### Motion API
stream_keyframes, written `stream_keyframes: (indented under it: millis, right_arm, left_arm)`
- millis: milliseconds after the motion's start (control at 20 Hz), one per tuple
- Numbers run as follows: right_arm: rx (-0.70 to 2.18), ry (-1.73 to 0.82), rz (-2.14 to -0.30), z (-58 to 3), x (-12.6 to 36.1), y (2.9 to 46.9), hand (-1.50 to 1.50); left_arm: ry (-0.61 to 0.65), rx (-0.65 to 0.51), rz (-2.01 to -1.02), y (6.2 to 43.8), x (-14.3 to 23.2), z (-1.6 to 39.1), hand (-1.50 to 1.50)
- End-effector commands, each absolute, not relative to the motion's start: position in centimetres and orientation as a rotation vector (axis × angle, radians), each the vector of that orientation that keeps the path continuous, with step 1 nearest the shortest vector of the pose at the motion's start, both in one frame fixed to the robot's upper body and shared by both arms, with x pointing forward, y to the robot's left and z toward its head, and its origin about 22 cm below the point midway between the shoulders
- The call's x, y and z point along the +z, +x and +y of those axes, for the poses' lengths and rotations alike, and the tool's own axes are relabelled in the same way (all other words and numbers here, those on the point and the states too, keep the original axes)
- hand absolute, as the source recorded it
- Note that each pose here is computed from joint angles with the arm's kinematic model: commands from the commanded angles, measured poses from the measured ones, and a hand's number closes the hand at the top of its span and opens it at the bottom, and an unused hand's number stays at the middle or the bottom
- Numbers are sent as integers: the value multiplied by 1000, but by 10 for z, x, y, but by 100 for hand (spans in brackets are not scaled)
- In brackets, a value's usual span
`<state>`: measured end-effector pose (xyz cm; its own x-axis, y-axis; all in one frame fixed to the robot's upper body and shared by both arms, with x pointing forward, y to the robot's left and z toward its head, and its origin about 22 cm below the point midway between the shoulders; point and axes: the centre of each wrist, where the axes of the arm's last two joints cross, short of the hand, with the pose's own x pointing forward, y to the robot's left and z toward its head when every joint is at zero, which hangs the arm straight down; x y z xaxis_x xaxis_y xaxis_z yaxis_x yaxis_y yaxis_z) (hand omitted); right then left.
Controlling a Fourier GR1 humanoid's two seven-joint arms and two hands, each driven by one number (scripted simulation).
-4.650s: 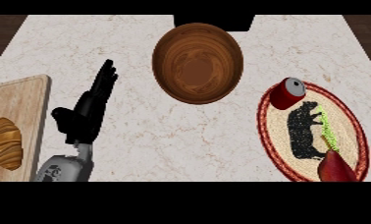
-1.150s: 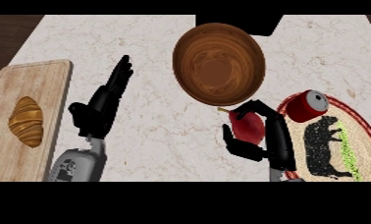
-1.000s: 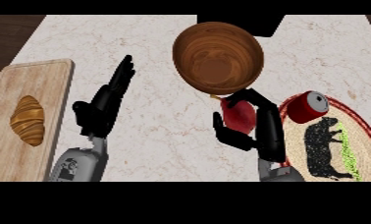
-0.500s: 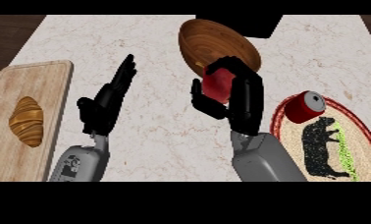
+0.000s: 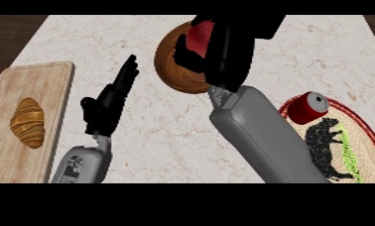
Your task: Pick the pear from the placemat and place it in the bowl
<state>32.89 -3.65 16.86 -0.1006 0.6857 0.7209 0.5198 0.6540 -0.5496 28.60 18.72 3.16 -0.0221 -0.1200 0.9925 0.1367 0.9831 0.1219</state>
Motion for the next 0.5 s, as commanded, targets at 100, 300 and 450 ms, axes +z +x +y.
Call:
stream_keyframes:
  millis: [100,300,450]
  right_arm:
    - [82,-1116,-1621,5,244,348,150]
    - [157,-1313,-1458,18,252,365,150]
    - [231,-1411,-1345,24,250,377,150]
  left_arm:
    - [-20,-210,-1604,291,40,190,0]
    - [2,-200,-1608,285,36,187,0]
    - [17,-185,-1594,291,34,193,0]
